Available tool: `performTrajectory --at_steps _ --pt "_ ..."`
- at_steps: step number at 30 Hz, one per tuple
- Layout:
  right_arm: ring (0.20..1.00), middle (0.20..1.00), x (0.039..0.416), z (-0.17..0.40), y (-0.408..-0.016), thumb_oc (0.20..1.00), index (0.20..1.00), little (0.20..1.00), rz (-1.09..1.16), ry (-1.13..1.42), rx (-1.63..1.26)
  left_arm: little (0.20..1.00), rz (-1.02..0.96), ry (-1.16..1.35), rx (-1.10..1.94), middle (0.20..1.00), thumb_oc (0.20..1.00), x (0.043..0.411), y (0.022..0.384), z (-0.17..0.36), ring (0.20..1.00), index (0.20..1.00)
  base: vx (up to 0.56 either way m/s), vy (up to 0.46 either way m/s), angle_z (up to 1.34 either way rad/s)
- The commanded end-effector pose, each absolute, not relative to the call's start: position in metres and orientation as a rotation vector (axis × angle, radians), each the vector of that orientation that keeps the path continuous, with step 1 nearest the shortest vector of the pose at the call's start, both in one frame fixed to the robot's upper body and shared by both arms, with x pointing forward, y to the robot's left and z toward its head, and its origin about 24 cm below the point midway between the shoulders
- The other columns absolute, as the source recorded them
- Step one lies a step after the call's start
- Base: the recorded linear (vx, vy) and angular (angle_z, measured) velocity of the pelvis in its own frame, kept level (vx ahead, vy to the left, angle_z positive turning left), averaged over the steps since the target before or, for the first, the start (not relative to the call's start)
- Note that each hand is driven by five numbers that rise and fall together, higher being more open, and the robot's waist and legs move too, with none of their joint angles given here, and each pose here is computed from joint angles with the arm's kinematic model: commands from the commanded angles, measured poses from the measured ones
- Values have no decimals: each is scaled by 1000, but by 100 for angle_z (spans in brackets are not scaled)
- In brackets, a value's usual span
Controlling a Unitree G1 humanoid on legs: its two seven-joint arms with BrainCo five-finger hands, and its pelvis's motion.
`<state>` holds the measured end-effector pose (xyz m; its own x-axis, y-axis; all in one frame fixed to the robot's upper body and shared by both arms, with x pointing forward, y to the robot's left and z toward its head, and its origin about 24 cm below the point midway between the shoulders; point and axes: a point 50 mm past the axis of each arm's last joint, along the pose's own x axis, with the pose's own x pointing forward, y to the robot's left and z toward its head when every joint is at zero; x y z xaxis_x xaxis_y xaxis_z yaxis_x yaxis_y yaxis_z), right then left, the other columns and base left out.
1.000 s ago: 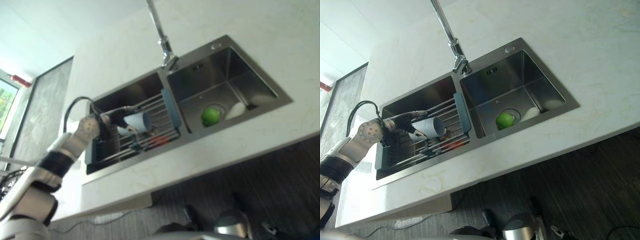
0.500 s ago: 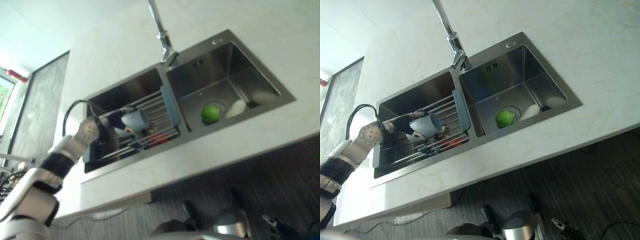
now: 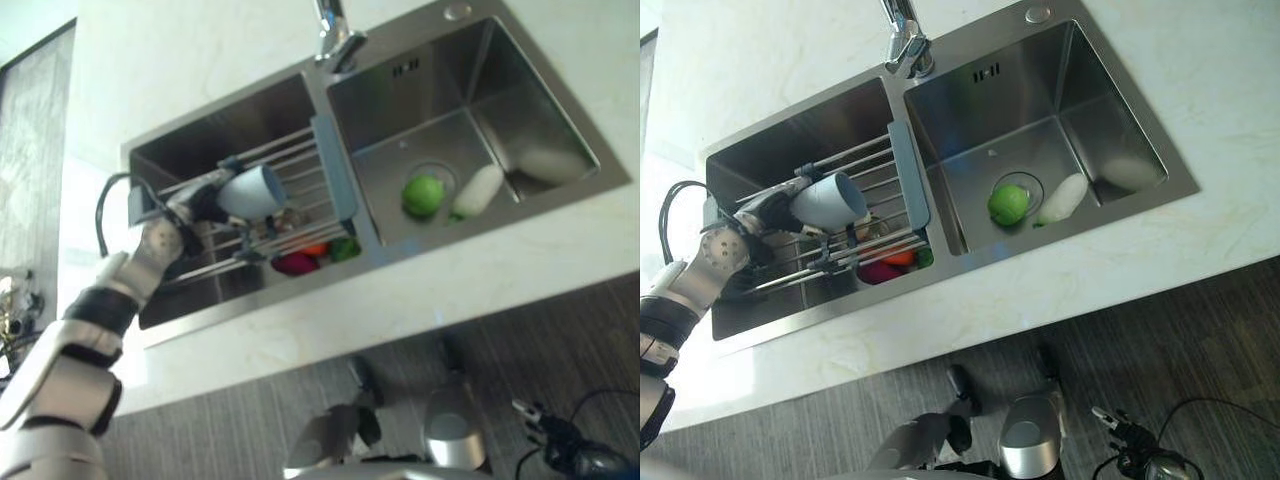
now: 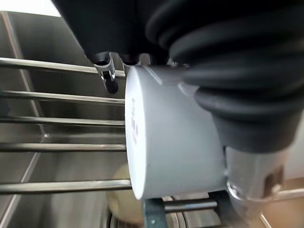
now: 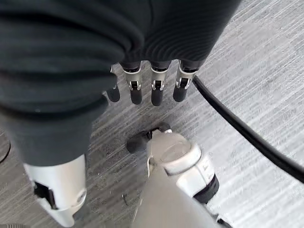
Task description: Place the dishes in the dishwasher.
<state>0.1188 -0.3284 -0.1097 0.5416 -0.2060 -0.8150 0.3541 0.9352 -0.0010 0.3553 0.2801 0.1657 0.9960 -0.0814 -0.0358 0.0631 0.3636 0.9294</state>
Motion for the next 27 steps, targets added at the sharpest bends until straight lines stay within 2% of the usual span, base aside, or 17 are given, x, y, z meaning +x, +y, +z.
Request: performTrajectory --at_steps 1,13,14,15,21,27 --pt "1000 1000 116 -113 -322 1000 1000 1000 -329 955 198 1000 -61 110 1211 1000 1000 355 292 144 1000 1000 -45 -27 3" --pt "1000 1000 128 -115 -310 1000 1000 1000 -309 944 223 1000 -91 43 1258 1000 1000 365 275 162 1000 1000 -34 -26 1" --pt "1000 1000 128 -115 -311 1000 1000 1000 -310 943 223 445 -108 43 1268 445 445 365 274 163 445 445 0 0 0" --pt "1000 1000 128 -115 -311 1000 1000 1000 -311 942 222 200 -128 51 1278 200 200 365 273 163 200 200 0 0 0" --pt "1000 1000 133 -112 -314 1000 1000 1000 -316 929 222 200 -273 165 1338 200 200 364 269 152 200 200 -23 -3 0" --pt "1000 1000 129 -112 -318 1000 1000 1000 -331 933 218 200 -263 129 1377 200 200 363 270 159 200 200 -30 -5 0"
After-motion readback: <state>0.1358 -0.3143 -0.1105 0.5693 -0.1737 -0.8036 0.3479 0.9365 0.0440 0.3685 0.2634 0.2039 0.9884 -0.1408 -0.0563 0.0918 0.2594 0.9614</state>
